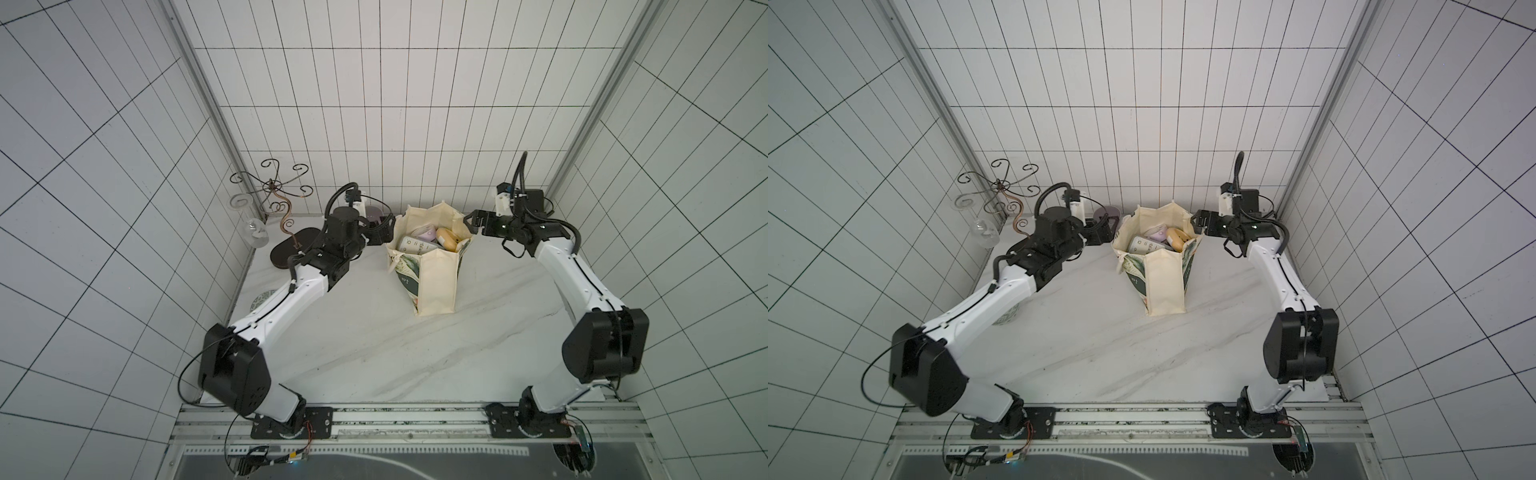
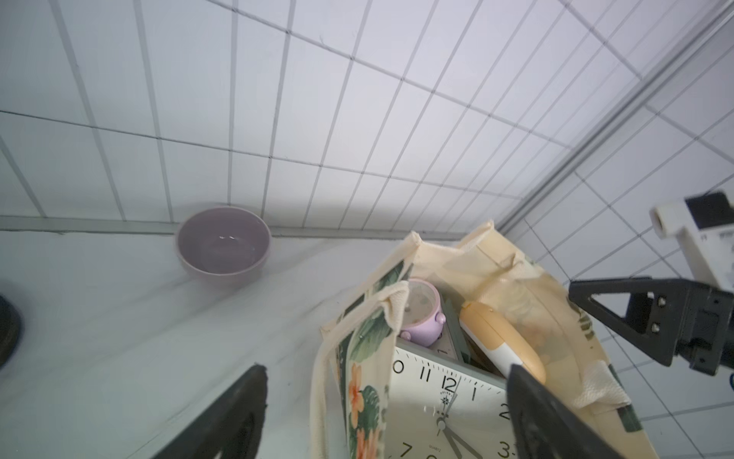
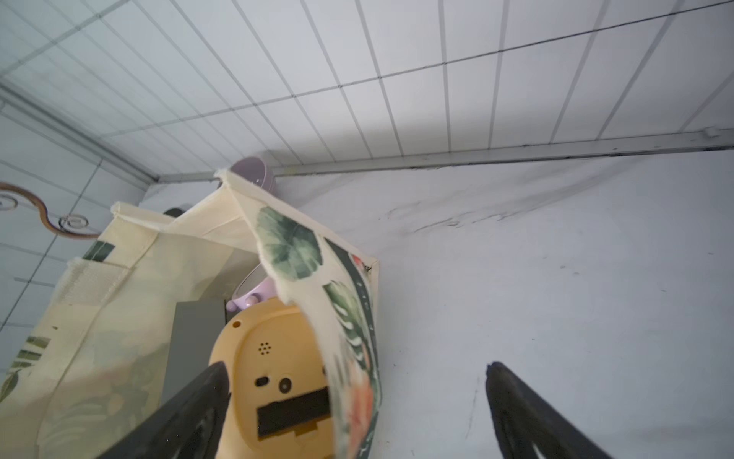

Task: Put the alarm clock into the canvas bag
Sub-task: Place the canvas bag at the center of the board, then reset both arms

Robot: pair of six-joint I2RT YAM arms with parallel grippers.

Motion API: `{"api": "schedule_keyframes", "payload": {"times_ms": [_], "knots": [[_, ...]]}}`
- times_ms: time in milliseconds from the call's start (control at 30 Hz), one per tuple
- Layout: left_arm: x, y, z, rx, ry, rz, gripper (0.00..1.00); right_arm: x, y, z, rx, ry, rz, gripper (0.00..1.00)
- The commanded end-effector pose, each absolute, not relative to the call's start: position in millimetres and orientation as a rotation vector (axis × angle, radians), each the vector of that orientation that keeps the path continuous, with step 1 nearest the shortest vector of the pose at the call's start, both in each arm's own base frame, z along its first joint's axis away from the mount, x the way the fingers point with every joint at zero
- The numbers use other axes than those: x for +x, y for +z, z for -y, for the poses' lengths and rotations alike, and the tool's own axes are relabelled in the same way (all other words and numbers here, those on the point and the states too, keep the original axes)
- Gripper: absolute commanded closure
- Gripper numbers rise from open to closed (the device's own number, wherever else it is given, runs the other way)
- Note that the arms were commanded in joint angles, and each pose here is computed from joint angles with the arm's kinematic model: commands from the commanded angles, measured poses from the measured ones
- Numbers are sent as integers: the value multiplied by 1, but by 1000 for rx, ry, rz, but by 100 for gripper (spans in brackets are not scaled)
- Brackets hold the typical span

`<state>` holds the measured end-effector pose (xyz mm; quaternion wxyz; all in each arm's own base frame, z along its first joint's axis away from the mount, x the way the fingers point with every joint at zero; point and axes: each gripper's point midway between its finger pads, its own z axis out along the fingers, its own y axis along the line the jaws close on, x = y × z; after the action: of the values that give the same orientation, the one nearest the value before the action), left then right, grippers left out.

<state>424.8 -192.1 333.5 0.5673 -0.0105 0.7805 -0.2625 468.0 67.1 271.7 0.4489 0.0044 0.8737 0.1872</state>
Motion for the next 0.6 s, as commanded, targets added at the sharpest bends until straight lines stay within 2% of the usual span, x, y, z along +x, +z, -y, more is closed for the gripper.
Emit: {"api": "schedule_keyframes", "payload": {"times_ms": [0,133,233,367,567], "knots": [[415,369,118,-213,-458,-1642,3,455,274,-21,157,430,-2057,0],[403,323,46,-373,-203,-1648,3,433,252,40,345,249,-1930,0],[387,284,6,-436,-4,-1611,3,417,229,57,370,162,-1810,0],[375,235,-19,-425,219,-1598,4,404,194,65,375,88,-1761,0],[369,177,-27,-438,315,-1713,5,391,157,56,237,-19,-1743,0]]}}
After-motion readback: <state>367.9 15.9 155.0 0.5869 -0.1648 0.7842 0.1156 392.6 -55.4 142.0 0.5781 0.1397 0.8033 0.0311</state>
